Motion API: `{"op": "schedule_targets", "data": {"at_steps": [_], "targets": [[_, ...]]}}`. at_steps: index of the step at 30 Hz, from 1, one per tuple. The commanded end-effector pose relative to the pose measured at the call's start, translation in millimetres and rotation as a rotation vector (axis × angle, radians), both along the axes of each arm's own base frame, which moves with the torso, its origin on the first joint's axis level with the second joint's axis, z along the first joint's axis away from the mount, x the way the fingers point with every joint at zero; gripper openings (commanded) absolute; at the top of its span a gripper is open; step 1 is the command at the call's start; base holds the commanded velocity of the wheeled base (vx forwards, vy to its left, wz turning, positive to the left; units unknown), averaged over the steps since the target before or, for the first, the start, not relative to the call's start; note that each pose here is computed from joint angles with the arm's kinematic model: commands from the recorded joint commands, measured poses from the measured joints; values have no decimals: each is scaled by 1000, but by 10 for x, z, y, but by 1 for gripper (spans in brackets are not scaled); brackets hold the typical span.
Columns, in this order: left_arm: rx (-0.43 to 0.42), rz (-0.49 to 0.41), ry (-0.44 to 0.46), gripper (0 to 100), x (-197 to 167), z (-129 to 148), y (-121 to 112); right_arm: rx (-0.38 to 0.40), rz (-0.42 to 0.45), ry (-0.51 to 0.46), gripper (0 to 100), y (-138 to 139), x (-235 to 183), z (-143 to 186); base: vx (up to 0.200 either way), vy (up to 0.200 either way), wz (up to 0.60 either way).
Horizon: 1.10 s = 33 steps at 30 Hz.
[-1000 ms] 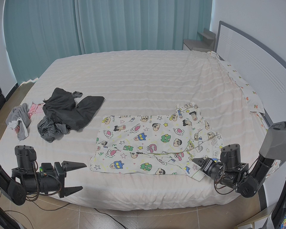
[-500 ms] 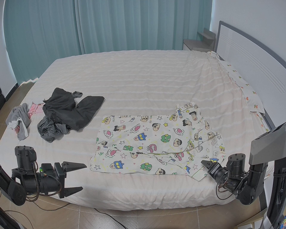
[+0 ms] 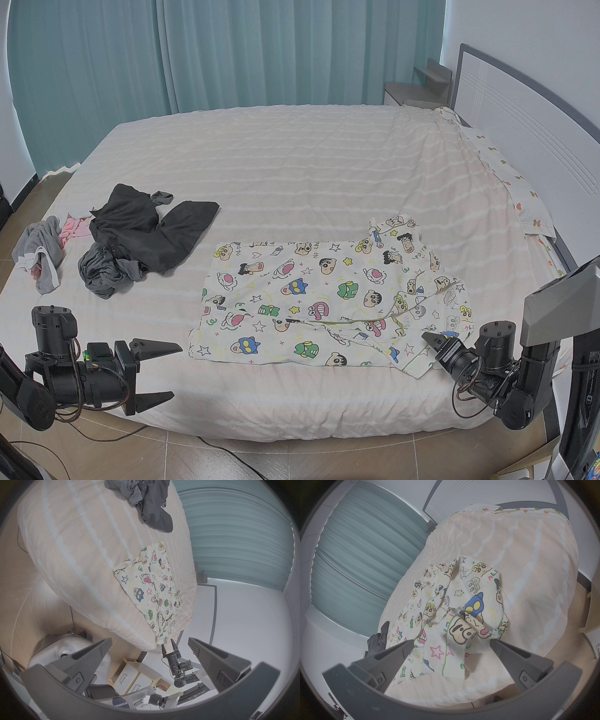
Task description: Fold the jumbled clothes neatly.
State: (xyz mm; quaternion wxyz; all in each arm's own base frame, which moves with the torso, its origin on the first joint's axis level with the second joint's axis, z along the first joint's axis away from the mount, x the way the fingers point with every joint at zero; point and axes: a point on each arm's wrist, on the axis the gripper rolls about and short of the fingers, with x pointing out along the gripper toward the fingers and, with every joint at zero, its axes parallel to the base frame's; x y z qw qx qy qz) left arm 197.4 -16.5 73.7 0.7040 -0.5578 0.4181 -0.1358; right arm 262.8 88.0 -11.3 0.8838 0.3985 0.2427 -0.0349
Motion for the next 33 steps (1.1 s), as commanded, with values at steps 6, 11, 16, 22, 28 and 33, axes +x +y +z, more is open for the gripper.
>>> {"op": "schedule_targets", "data": {"at_steps": [6,11,16,22,28,33], "targets": [[0,0,2,100,-2,-5,0,22,24,-34,100,47,-54,117,0,0,0],[0,0,6,100,-2,-9,0,33,44,-41,100,58,-61,149,0,0,0],[0,0,6,100,-2,-9,0,42,54,-40,0,59,-11,116,0,0,0],[0,2,2,100,0,-4,0,27,43,-31,0,43,-10,85,0,0,0],[0,2,1,100,1,-2,0,-5,52,-43,0,10,-74,156,0,0,0],[0,2,-1,100,0,1,0,-125,115,-120,0,-1,-115,331,0,0,0]]}}
